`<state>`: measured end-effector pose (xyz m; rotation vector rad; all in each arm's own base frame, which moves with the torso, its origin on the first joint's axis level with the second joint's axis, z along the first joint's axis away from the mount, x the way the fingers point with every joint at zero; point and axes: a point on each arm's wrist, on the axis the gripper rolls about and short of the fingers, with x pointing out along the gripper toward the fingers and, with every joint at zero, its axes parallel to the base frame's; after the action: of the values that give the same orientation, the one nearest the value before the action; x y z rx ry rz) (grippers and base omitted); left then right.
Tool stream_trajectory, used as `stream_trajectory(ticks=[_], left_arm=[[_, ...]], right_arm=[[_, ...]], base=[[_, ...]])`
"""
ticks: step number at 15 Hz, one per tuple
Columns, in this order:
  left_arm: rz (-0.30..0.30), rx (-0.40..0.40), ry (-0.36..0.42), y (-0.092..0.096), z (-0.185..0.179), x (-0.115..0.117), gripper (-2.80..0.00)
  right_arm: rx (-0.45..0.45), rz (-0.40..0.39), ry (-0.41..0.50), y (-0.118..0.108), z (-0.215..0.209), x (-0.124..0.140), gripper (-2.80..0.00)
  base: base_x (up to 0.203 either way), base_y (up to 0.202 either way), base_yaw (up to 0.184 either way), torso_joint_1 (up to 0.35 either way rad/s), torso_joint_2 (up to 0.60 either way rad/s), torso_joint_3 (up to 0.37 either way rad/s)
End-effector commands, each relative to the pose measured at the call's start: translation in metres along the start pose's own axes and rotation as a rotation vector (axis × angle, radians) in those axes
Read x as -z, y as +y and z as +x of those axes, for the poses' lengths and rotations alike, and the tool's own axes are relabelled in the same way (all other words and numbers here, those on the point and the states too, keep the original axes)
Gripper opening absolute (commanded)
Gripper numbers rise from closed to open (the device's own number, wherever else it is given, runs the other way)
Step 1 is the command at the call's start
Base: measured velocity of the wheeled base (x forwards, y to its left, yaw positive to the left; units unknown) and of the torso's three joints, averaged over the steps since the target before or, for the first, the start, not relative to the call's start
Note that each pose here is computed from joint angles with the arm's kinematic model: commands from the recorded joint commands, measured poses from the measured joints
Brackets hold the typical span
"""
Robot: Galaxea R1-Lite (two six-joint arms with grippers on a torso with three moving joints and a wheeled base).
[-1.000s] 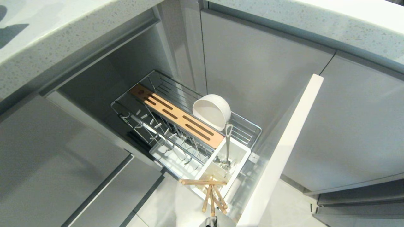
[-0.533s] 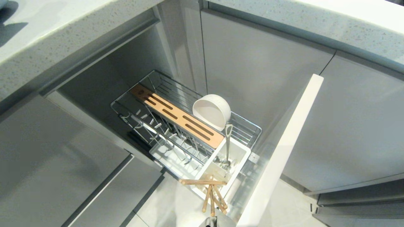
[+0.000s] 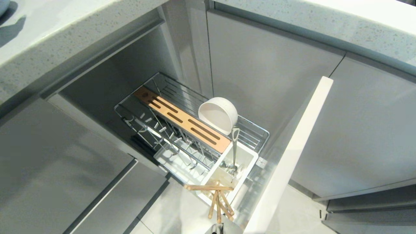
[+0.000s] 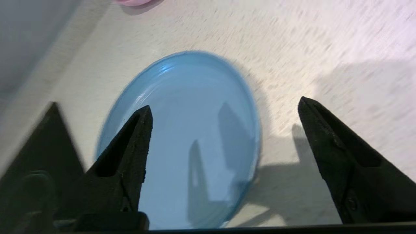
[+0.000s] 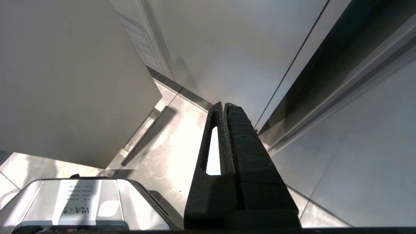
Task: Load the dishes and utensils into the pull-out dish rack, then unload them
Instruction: Take the plate out of the cupboard
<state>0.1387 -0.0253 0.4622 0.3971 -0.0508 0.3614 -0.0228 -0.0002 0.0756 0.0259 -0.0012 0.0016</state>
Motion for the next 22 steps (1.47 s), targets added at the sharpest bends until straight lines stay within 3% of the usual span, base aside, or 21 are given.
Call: stream_trajectory(ticks=[1, 5, 6, 8, 11, 14, 20, 22], left_arm=[[-0.085, 0.019, -0.028, 0.001, -0.001, -0.002, 0.00], [-0.286, 0.066, -0.120, 0.005, -0.003, -0.010, 0.00], [-0.331, 0.061, -0.163, 0.007, -0.003, -0.015, -2.80], [-0.415, 0.049, -0.225, 0.009, -0.003, -0.021, -2.80], [-0.641, 0.090, -0.287, 0.008, -0.005, -0.029, -2.80], [-0.801, 0.160, -0.255, -0.003, -0.005, -0.027, -2.80], [-0.969, 0.439, -0.107, -0.042, -0.025, -0.029, -2.80], [-0.993, 0.546, -0.065, -0.061, -0.037, -0.031, -2.80]], right_arm=[[0.000, 0.000, 0.001, 0.000, 0.000, 0.000, -2.80], [-0.001, 0.000, 0.003, 0.000, 0.000, 0.001, -2.80], [-0.001, 0.000, 0.000, 0.000, 0.000, 0.000, -2.80], [-0.001, 0.000, 0.002, 0.000, 0.000, 0.000, -2.80], [0.000, 0.000, 0.001, 0.000, 0.000, 0.000, -2.80], [0.000, 0.000, 0.002, 0.000, 0.000, 0.000, -2.80], [0.000, 0.000, 0.001, 0.000, 0.000, 0.000, -2.80], [0.000, 0.000, 0.001, 0.000, 0.000, 0.000, -2.80]], base=[[0.000, 0.000, 0.000, 0.000, 0.00, 0.000], [0.000, 0.000, 0.000, 0.000, 0.00, 0.000], [0.000, 0.000, 0.000, 0.000, 0.00, 0.000], [0.000, 0.000, 0.000, 0.000, 0.00, 0.000], [0.000, 0.000, 0.000, 0.000, 0.00, 0.000], [0.000, 0.000, 0.000, 0.000, 0.00, 0.000], [0.000, 0.000, 0.000, 0.000, 0.00, 0.000], [0.000, 0.000, 0.000, 0.000, 0.00, 0.000]])
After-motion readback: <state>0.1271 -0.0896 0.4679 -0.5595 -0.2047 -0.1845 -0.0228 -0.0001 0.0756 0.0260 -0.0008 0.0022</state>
